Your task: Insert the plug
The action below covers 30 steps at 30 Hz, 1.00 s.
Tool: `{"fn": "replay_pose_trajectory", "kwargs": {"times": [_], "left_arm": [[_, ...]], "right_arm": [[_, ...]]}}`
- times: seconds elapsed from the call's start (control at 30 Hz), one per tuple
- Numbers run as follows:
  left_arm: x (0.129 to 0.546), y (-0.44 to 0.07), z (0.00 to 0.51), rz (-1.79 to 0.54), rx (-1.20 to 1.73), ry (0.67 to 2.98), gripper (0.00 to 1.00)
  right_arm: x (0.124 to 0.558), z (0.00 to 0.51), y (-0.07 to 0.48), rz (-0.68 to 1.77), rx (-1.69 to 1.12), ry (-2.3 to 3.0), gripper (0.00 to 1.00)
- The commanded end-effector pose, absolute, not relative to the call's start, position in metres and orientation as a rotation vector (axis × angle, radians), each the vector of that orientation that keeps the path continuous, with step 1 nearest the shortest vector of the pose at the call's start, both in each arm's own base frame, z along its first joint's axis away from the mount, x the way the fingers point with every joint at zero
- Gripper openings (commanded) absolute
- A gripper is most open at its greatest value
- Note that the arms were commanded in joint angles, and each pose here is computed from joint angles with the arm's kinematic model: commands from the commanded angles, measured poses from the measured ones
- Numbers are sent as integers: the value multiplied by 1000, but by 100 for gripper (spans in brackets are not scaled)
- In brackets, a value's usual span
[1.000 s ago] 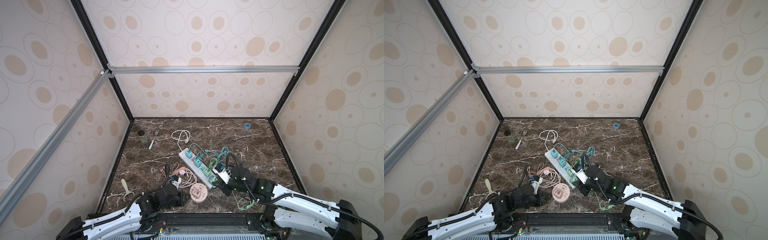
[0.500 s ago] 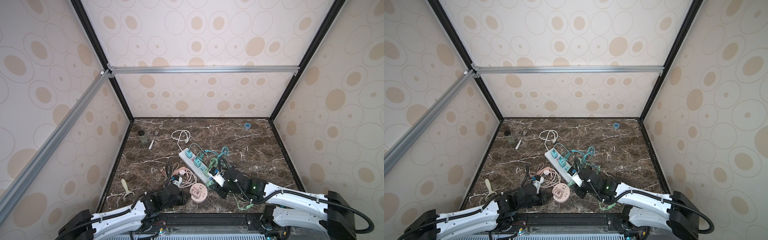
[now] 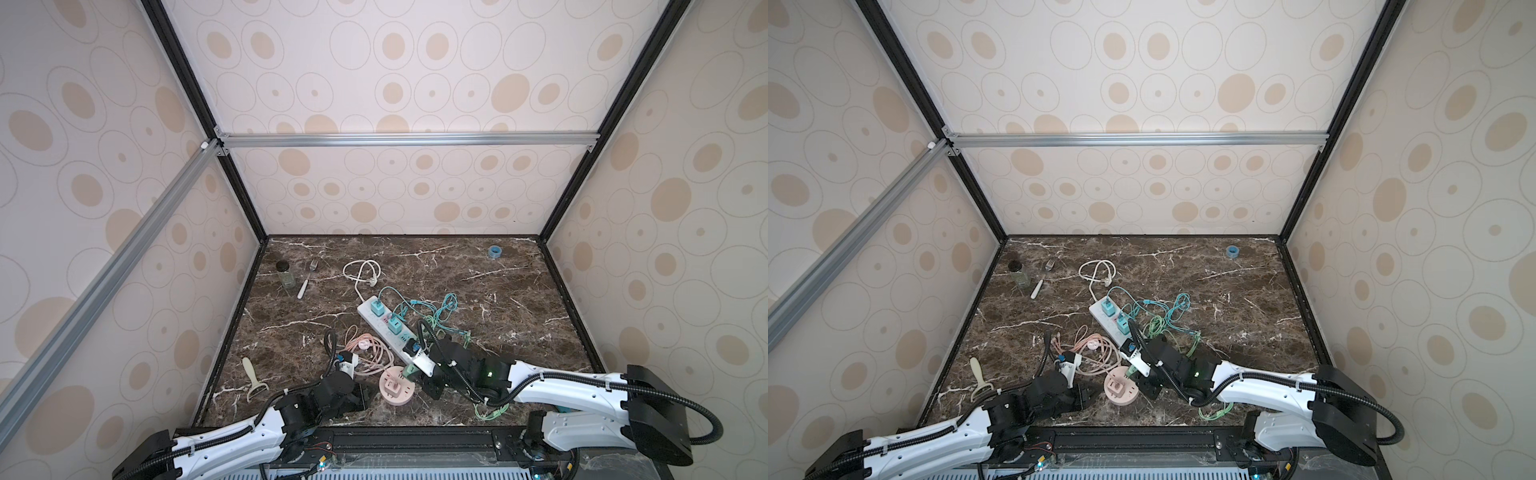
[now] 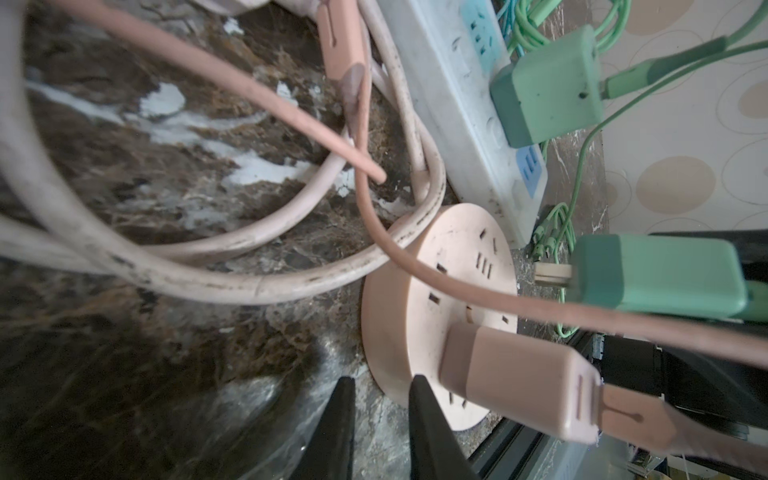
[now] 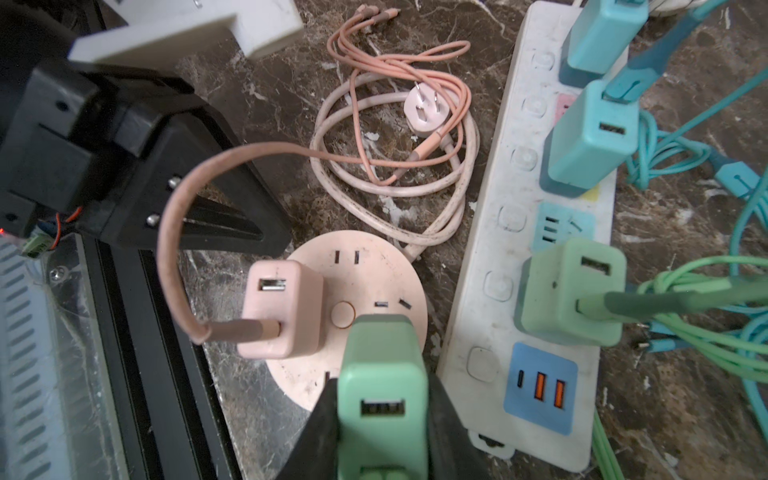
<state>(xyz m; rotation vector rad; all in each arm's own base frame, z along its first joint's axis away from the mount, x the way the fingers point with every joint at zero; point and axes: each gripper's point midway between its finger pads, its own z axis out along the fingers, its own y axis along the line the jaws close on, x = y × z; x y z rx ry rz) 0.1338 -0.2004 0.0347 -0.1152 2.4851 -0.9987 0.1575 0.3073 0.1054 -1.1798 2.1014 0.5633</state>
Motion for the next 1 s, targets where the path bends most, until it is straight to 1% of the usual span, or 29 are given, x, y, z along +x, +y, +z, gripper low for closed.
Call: {"fn": "replay_pose_trajectory", "kwargs": {"times": [0.0, 0.3, 0.53, 0.83, 0.97], "left_arm": [[137, -209, 48, -1003, -58, 2464, 27], [138, -222, 45, -980, 22, 2505, 27], [139, -222, 49, -983, 11, 2495, 27], [133, -226, 65, -1071, 36, 2460, 33], [135, -227, 60, -1053, 36, 2469, 32]], "right_arm": [[162, 120, 317, 570, -1167, 2049, 1], [163, 113, 317, 570, -1161, 2068, 1], [163, 109, 316, 558, -1167, 2078, 1], [164, 110, 314, 553, -1152, 2071, 0], [163, 110, 312, 553, -1146, 2074, 0]]}}
